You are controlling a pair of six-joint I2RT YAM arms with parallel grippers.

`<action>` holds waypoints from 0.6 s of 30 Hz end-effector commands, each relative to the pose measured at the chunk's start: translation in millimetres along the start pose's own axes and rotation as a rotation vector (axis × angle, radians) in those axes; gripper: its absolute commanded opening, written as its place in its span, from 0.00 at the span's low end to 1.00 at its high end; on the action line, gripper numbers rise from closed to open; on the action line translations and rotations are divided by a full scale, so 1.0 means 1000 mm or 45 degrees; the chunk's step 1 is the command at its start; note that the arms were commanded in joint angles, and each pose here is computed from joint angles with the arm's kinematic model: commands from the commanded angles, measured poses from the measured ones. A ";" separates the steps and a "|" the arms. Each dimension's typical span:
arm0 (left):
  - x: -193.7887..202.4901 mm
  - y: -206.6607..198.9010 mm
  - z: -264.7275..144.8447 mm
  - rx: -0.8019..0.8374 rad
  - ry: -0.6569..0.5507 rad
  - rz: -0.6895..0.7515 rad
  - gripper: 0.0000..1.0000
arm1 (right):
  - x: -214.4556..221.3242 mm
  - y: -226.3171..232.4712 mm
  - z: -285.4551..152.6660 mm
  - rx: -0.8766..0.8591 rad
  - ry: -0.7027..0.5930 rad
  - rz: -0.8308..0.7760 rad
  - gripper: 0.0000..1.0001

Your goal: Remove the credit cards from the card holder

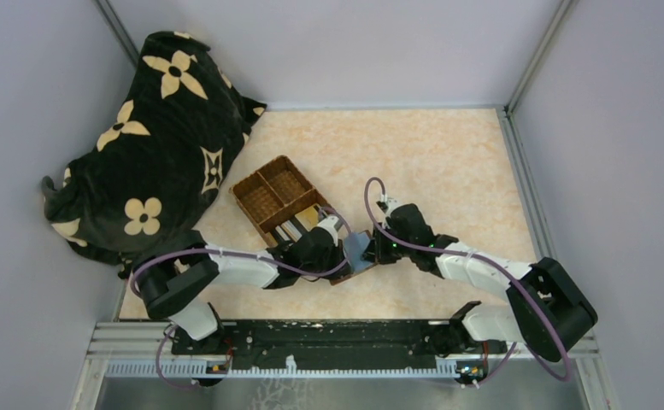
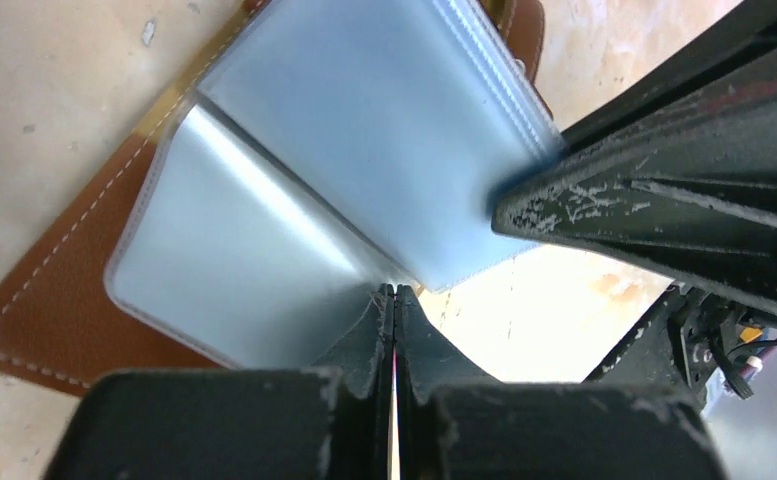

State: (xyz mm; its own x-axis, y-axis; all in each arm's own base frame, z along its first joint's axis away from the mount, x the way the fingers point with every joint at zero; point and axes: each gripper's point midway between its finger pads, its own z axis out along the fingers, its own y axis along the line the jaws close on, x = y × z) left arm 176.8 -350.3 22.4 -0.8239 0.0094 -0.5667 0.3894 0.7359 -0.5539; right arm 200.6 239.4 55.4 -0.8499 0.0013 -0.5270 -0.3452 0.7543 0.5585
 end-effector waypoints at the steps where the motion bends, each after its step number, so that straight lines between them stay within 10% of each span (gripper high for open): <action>1: 0.023 0.027 -0.014 -0.152 0.085 0.039 0.00 | -0.025 0.003 -0.001 0.065 -0.101 -0.052 0.00; 18: 0.004 0.020 -0.059 -0.177 -0.024 0.039 0.00 | -0.067 -0.012 -0.041 0.359 -0.278 -0.185 0.00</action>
State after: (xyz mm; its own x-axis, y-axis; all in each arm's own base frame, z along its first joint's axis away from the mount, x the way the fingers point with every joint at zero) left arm 158.2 -306.5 44.9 -0.8112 0.0244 -0.5843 0.3664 0.7999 -0.4753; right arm 231.5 204.7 86.0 -0.7494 0.0106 -0.6620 -0.2927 0.8916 0.3456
